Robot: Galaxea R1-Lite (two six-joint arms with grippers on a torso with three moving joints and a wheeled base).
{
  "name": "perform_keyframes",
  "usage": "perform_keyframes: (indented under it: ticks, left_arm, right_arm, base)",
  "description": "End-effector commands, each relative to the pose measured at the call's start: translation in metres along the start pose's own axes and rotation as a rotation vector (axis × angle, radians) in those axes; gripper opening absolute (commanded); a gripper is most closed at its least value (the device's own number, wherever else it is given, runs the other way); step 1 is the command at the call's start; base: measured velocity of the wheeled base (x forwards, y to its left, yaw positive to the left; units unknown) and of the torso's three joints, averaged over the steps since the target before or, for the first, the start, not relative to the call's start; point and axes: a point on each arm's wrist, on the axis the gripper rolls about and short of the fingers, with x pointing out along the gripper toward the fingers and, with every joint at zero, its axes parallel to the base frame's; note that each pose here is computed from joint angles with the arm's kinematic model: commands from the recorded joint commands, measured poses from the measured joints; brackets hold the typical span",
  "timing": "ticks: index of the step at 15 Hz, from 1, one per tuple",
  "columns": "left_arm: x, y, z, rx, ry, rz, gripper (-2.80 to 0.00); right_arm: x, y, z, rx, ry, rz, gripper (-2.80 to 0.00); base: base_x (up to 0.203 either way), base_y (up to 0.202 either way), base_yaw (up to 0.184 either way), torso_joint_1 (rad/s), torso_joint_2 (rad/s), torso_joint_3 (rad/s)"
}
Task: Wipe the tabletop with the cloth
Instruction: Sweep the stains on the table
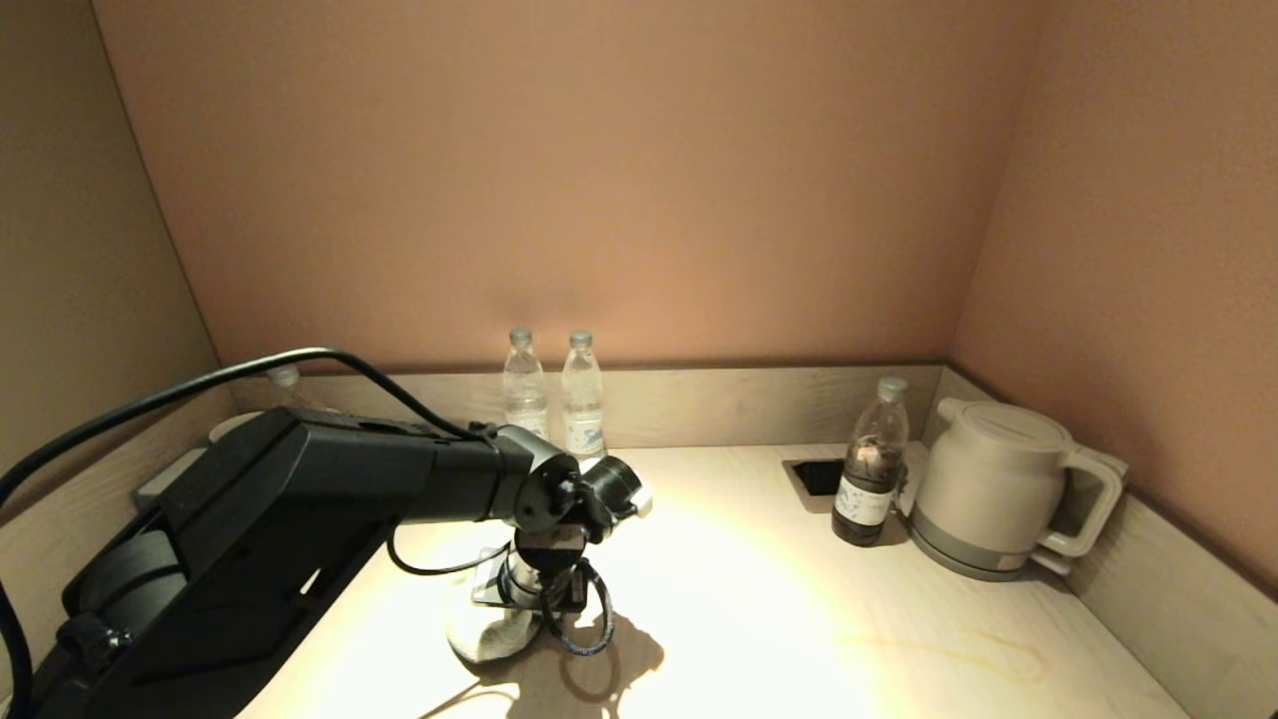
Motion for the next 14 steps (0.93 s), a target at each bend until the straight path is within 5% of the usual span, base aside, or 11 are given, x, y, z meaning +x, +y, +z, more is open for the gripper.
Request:
perform_keyframes:
  ticks: [1,7,14]
  left_arm:
    - [-0.002,0.013,0.006,-0.026,0.003,0.016,-2.80]
    - [0.043,0.045,0.021,-0.086,0.073,0.119,-2.80]
    - [0.059,0.031,0.033,-0.034,0.031,0.079,-2.80]
  right_arm:
    - [0.000,0.000,0.000,0.000,0.001,-0.001,-2.80]
    - [0.000,0.000,0.000,0.000,0.001,0.000,-2.80]
    - [0.000,0.000,0.000,-0.001,0.001,0.000,-2.80]
  base:
    - [0.000,0.000,0.000,0.000,0.00,0.000]
    - [0.000,0.000,0.000,0.000,0.00,0.000]
    - [0.000,0.000,0.000,0.000,0.00,0.000]
